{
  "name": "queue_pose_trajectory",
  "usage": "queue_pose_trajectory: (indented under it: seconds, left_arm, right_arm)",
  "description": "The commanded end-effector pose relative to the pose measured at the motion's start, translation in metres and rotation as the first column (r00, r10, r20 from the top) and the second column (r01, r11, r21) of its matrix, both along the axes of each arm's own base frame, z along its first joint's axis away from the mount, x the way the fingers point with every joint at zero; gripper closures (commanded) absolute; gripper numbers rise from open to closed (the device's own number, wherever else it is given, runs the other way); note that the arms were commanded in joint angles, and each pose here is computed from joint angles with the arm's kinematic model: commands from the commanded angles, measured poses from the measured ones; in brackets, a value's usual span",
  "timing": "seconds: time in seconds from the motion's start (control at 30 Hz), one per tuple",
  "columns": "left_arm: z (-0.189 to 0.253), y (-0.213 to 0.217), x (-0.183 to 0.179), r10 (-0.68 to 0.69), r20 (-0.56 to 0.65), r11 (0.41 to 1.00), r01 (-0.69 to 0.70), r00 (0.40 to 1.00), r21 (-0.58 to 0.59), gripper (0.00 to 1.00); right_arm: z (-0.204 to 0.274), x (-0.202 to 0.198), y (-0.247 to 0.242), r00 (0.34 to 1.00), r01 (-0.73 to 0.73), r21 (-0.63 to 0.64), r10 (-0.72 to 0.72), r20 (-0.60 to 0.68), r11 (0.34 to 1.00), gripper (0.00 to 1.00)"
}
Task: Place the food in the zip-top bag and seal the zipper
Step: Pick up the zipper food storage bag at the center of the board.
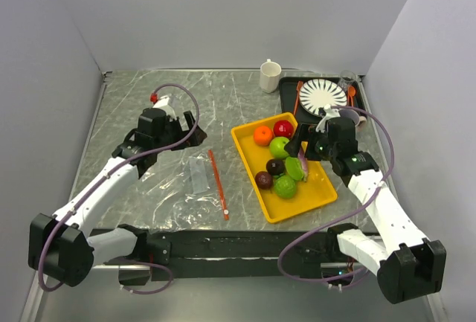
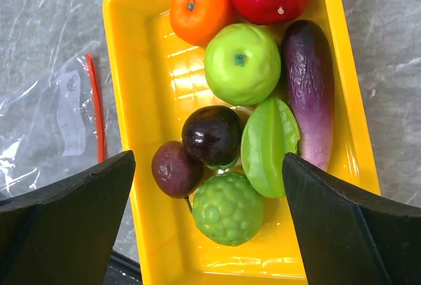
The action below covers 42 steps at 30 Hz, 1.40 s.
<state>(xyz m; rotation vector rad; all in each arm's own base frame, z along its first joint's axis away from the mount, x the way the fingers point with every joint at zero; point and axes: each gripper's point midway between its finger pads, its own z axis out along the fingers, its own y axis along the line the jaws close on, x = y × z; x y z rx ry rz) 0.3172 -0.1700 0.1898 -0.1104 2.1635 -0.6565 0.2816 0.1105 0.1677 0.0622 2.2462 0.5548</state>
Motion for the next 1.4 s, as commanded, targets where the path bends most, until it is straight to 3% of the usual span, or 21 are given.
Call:
queue_pose_trajectory:
  seconds: [0.0,0.23,0.5,0.67,0.97,1.13,1.37]
  left_arm:
    - [0.011,0.002,0.003,0.023,0.039,1.0,-0.023,0.999,-0.006,0.01]
    - [-0.034,-0.003,-0.003,-0.015,-0.134,0.999,0.022,0.991,0.049,0.01]
    - [-0.055,-0.013,-0.014,0.032,-0.221,0.997,-0.014,0.975,0.08,0.01]
    - [-0.066,-0.043,-0.022,0.009,-0.245,0.992,0.022,0.97,0.125,0.01]
    - [-0.113,-0.074,-0.034,0.062,-0.368,0.968,0.035,0.928,0.25,0.14]
    - [-0.127,-0.081,-0.036,0.063,-0.403,0.967,0.045,0.913,0.252,0.34]
    - [-0.139,-0.086,-0.041,0.056,-0.435,0.962,0.068,0.899,0.266,0.41]
  right_arm:
    - [0.017,0.006,0.001,0.999,0.001,0.01,-0.001,0.037,1.0,0.0]
    - [0.019,0.008,0.008,1.0,-0.013,0.025,0.013,0.023,1.0,0.0]
    - [0.028,0.011,0.011,0.999,-0.02,0.023,0.019,0.026,1.0,0.0]
    - [0.031,0.013,0.016,0.999,-0.028,0.049,0.027,0.029,0.998,0.0]
    - [0.025,0.017,0.012,1.0,-0.003,0.031,0.002,0.008,1.0,0.0]
    - [0.025,0.015,0.01,1.0,0.006,0.023,-0.007,0.007,1.0,0.0]
    - [0.023,0.015,0.011,1.0,0.0,0.026,0.0,0.0,1.0,0.0]
